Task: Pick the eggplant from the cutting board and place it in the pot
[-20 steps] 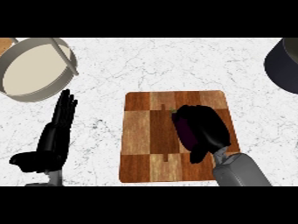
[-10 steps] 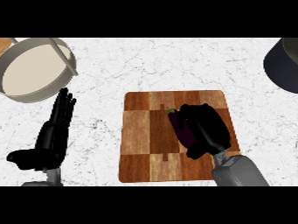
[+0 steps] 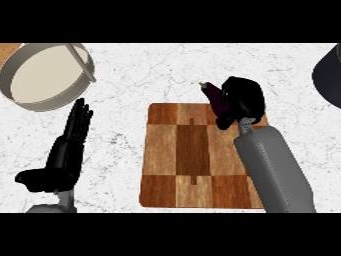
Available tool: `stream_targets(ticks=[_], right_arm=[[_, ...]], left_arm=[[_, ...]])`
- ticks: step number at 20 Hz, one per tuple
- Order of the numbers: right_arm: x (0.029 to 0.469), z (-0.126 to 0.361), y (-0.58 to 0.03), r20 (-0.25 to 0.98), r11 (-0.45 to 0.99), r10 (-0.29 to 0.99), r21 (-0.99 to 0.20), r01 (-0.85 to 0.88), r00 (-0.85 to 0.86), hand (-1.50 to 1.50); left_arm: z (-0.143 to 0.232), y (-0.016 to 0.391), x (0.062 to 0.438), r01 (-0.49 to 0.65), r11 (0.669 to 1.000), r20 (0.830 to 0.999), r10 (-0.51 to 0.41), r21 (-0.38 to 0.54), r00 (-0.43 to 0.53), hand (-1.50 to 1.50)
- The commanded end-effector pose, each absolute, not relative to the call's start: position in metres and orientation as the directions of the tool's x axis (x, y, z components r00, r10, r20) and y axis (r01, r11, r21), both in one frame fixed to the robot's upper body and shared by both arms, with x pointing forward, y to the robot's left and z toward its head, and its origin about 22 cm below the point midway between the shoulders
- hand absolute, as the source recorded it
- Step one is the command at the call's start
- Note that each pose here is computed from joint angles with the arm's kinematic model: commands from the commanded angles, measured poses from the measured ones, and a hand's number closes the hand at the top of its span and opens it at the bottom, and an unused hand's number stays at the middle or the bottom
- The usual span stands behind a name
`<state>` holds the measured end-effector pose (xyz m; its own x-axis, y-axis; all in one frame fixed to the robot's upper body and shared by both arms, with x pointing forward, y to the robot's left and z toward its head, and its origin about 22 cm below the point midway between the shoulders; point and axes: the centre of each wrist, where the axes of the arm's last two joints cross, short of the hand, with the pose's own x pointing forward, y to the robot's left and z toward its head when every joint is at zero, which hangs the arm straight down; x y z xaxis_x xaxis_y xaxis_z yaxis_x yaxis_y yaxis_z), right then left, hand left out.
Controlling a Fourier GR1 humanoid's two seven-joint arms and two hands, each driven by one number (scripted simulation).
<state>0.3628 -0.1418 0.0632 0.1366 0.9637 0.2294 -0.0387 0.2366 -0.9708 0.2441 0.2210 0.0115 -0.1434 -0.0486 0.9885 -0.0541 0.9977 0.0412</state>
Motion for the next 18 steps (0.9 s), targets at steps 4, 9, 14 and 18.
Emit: stream_targets(ticks=[4,9,14,18], right_arm=[[0.399,0.13,-0.097,0.262,0.212,0.94,-0.95,0.23,0.217,1.5],[0.409,0.141,-0.116,0.233,0.125,0.938,-0.918,0.376,0.256,1.5],[0.396,0.165,-0.082,0.215,0.037,0.893,-0.911,0.412,0.396,1.5],[0.406,0.187,-0.13,0.21,0.0,0.859,-0.912,0.411,0.467,1.5]], left_arm=[[0.001,0.225,0.247,-0.065,0.997,0.99,-0.047,0.038,-0.135,0.0],[0.008,0.21,0.244,-0.08,0.996,0.991,-0.037,0.026,-0.131,0.0],[0.008,0.243,0.239,-0.093,0.994,0.989,-0.064,0.052,-0.136,0.0],[0.01,0.231,0.244,-0.107,0.993,0.989,-0.054,0.039,-0.136,0.0]])
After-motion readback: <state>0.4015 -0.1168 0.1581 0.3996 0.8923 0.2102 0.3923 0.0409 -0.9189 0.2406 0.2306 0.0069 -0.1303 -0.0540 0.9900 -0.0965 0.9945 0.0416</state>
